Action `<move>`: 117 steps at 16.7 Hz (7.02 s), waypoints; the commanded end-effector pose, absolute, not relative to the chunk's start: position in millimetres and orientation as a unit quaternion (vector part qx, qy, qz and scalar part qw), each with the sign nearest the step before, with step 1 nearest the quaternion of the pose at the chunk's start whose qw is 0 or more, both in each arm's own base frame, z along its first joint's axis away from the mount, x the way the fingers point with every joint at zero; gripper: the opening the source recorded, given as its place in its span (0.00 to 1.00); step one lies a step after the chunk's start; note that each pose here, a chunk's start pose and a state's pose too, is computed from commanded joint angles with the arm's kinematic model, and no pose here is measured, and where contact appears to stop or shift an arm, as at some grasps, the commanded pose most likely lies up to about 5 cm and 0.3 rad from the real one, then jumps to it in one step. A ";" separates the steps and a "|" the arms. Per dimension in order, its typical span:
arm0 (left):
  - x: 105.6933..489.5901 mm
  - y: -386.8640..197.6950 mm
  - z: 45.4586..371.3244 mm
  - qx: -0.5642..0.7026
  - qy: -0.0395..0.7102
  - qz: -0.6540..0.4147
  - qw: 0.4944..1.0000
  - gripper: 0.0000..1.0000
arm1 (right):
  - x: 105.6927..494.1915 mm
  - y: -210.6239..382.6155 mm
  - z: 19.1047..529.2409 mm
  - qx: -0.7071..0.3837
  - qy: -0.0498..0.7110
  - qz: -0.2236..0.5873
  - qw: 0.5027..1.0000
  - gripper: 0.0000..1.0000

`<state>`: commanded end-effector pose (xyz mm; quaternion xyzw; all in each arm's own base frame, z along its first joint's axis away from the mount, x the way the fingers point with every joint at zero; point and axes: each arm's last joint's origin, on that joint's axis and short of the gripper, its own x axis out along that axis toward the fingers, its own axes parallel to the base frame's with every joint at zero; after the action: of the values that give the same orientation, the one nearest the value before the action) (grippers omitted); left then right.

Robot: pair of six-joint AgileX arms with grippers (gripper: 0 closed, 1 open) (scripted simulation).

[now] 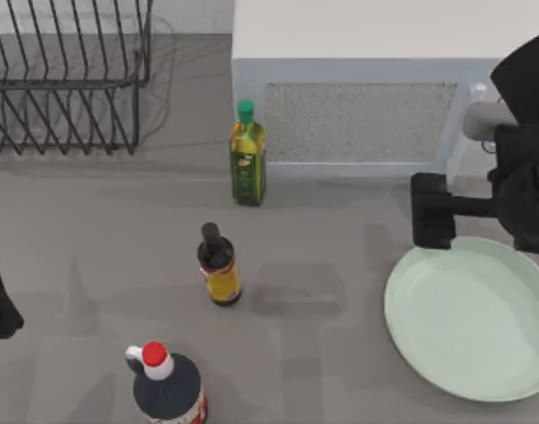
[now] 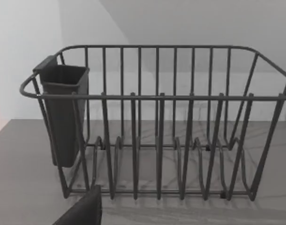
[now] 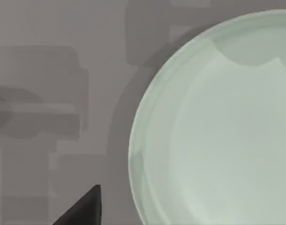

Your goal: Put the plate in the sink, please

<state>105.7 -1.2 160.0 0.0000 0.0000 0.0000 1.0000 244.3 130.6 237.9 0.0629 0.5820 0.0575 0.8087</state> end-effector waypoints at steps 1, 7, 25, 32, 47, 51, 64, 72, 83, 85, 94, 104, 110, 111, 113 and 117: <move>105.7 -1.2 160.0 0.000 0.000 0.000 1.000 1.00 | 253.4 144.4 231.2 0.054 0.610 0.048 0.789 1.00; 105.7 -1.2 160.0 0.000 0.000 0.000 1.000 1.00 | 280.0 201.4 194.3 0.008 0.701 0.001 0.713 1.00; 105.7 -1.2 160.0 0.000 0.000 0.000 1.000 1.00 | 281.4 206.1 89.5 0.004 0.707 -0.003 0.707 1.00; 105.7 -1.2 160.0 0.000 0.000 0.000 1.000 1.00 | 281.3 206.0 89.0 0.004 0.707 -0.004 0.707 0.77; 105.7 -1.2 160.0 0.000 0.000 0.000 1.000 1.00 | 281.3 206.0 89.0 0.004 0.707 -0.004 0.707 0.00; 105.7 -1.2 160.0 0.000 0.000 0.000 1.000 1.00 | 286.2 201.5 123.0 0.022 0.672 0.009 0.740 0.00; 105.7 -1.2 160.0 0.000 0.000 0.000 1.000 1.00 | 308.1 224.5 298.1 0.015 0.681 0.007 0.732 0.00; 105.7 -1.2 160.0 0.000 0.000 0.000 1.000 1.00 | 286.2 201.5 373.0 0.022 0.672 0.009 0.740 0.00; 105.7 -1.2 160.0 0.000 0.000 0.000 1.000 1.00 | 313.3 152.1 404.9 0.028 0.645 0.001 0.763 0.00; 105.7 -1.2 160.0 0.000 0.000 0.000 1.000 1.00 | 342.6 122.9 400.9 0.030 0.639 -0.015 0.768 0.00; 105.7 -1.2 160.0 0.000 0.000 0.000 1.000 1.00 | 483.4 -27.1 245.5 0.011 0.696 -0.025 0.718 0.00; 105.7 -1.2 160.0 0.000 0.000 0.000 1.000 1.00 | 494.2 -33.4 217.2 0.003 0.706 -0.004 0.708 0.23; 105.7 -1.2 160.0 0.000 0.000 0.000 1.000 1.00 | 494.2 -33.4 217.2 0.003 0.706 -0.004 0.708 0.68; 105.7 -1.2 160.0 0.000 0.000 0.000 1.000 1.00 | 494.2 -33.4 217.2 0.003 0.706 -0.004 0.708 0.75; 105.7 -1.2 160.0 0.000 0.000 0.000 1.000 1.00 | 494.2 -33.4 217.2 0.003 0.706 -0.004 0.708 0.90; 105.7 -1.2 160.0 0.000 0.000 0.000 1.000 1.00 | 494.2 -33.4 217.2 0.003 0.706 -0.004 0.708 1.00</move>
<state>105.7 -1.2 160.0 0.0000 0.0000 0.0000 1.0000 494.2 -33.4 217.2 0.0033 0.7060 -0.0036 0.7082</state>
